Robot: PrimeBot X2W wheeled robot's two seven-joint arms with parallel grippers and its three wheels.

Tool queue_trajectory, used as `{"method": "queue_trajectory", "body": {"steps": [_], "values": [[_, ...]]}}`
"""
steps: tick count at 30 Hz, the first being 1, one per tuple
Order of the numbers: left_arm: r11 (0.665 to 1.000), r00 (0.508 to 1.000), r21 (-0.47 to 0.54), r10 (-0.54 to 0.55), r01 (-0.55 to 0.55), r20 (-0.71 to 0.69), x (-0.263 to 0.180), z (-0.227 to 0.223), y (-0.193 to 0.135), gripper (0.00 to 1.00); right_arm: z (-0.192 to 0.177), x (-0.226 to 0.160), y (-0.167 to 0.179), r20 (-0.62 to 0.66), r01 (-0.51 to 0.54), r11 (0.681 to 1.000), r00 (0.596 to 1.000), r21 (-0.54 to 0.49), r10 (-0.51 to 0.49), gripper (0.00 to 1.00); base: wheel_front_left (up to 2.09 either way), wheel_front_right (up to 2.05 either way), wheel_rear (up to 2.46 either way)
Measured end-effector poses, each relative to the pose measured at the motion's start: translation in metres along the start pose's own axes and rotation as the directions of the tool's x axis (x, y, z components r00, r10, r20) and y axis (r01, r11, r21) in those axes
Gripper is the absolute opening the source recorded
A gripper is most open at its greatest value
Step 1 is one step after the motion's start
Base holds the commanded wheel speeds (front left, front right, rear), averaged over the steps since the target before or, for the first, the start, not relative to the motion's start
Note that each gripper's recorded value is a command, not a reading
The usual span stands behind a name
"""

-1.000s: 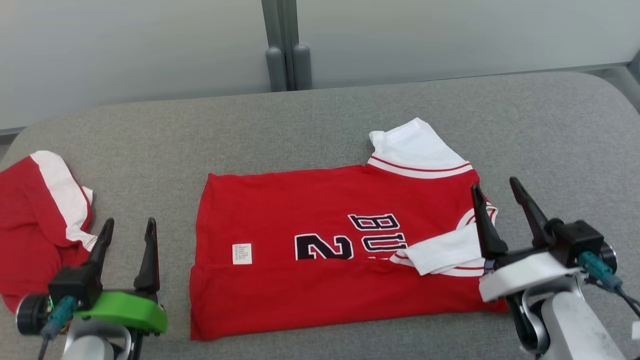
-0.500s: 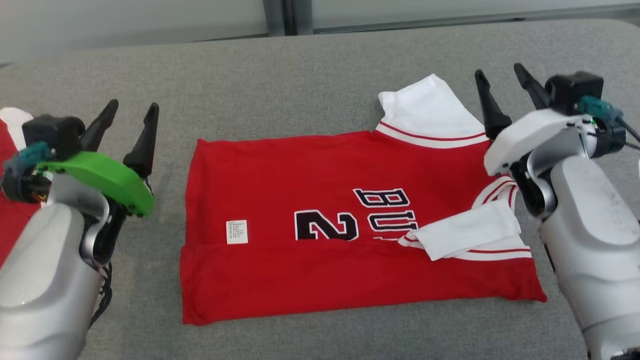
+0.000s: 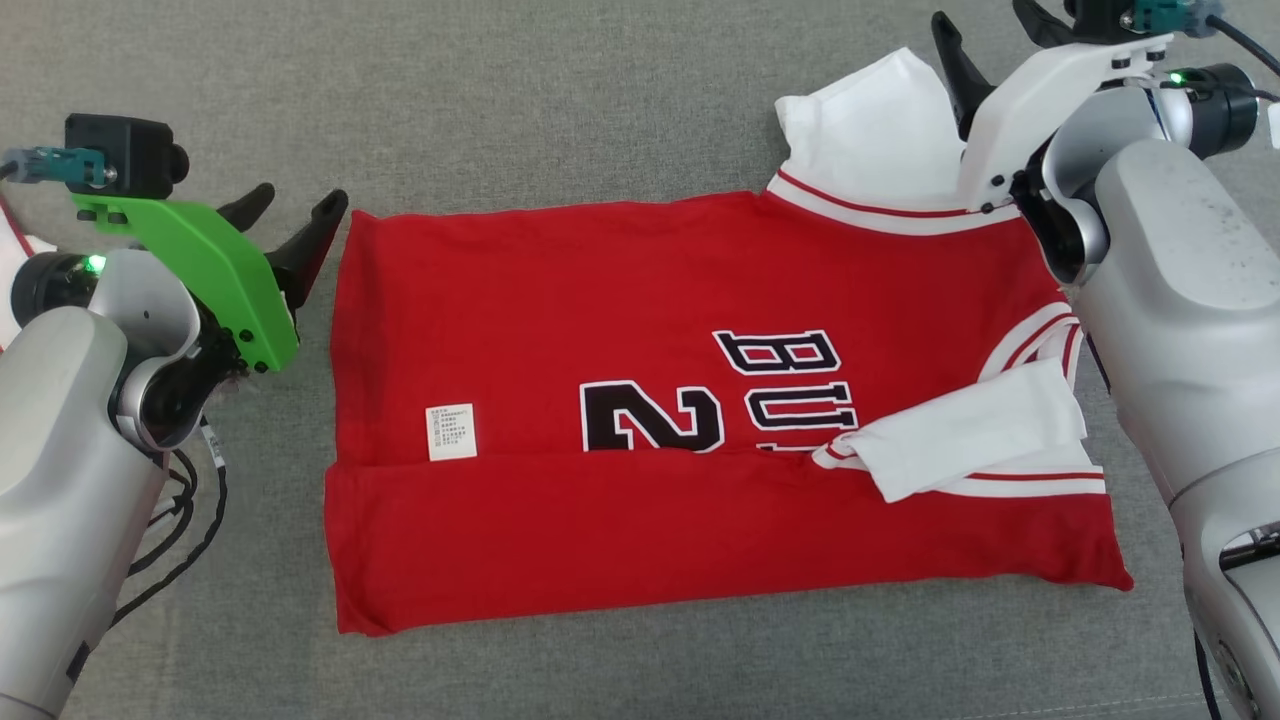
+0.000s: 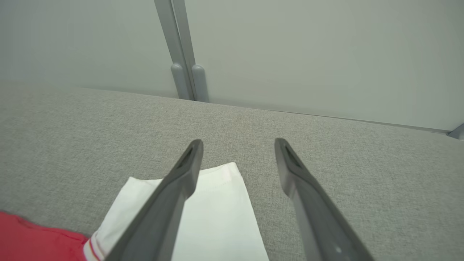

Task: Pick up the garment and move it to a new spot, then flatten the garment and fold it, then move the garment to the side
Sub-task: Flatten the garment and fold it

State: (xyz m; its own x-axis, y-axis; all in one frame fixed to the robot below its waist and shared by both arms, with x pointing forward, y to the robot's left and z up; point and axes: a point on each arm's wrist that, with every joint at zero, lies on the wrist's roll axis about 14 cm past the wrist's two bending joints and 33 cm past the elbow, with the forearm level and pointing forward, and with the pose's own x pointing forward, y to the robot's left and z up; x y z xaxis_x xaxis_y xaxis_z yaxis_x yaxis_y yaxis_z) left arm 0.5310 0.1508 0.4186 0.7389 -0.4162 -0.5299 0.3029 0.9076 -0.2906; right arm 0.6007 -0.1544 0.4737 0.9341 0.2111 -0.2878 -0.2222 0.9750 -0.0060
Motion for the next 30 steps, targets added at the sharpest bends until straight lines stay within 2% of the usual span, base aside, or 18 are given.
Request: {"method": "queue_trajectory", "body": {"steps": [5, 22, 23, 24, 25, 30], "values": [[0.999, 0.995, -0.041, -0.021, 0.018, -0.094, 0.01, -0.027, 0.0, 1.0, -0.011, 0.013, 0.003, -0.033, -0.007, 1.0, 0.999, -0.002, 0.007, 1.0, 0.0, 0.0, 0.0], [0.999, 0.984, -0.039, -0.015, 0.009, -0.175, 0.037, -0.05, 0.008, 1.0, -0.036, 0.027, 0.007, -0.084, -0.014, 1.0, 0.996, -0.011, 0.014, 1.0, 0.0, 0.0, 0.0], [0.999, 0.983, -0.045, -0.018, 0.01, -0.183, 0.038, -0.051, 0.008, 0.77, -0.038, 0.027, 0.006, -0.089, -0.014, 1.0, 0.996, -0.016, 0.013, 1.0, 0.0, 0.0, 0.0], [0.999, 0.982, -0.053, -0.023, 0.013, -0.188, 0.039, -0.051, 0.007, 0.22, -0.039, 0.027, 0.006, -0.093, -0.014, 1.0, 0.996, -0.02, 0.012, 1.0, 0.0, 0.0, 0.0], [0.998, 0.981, -0.06, -0.029, 0.018, -0.19, 0.039, -0.051, 0.005, 0.0, -0.038, 0.028, 0.006, -0.093, -0.014, 1.0, 0.996, -0.022, 0.012, 1.0, 0.0, 0.0, 0.0], [0.997, 0.982, -0.065, -0.046, 0.034, -0.183, 0.038, -0.05, -0.001, 0.0, -0.041, 0.032, 0.004, -0.115, -0.016, 0.999, 0.993, -0.043, 0.011, 1.0, 0.0, 0.0, 0.0]]}}
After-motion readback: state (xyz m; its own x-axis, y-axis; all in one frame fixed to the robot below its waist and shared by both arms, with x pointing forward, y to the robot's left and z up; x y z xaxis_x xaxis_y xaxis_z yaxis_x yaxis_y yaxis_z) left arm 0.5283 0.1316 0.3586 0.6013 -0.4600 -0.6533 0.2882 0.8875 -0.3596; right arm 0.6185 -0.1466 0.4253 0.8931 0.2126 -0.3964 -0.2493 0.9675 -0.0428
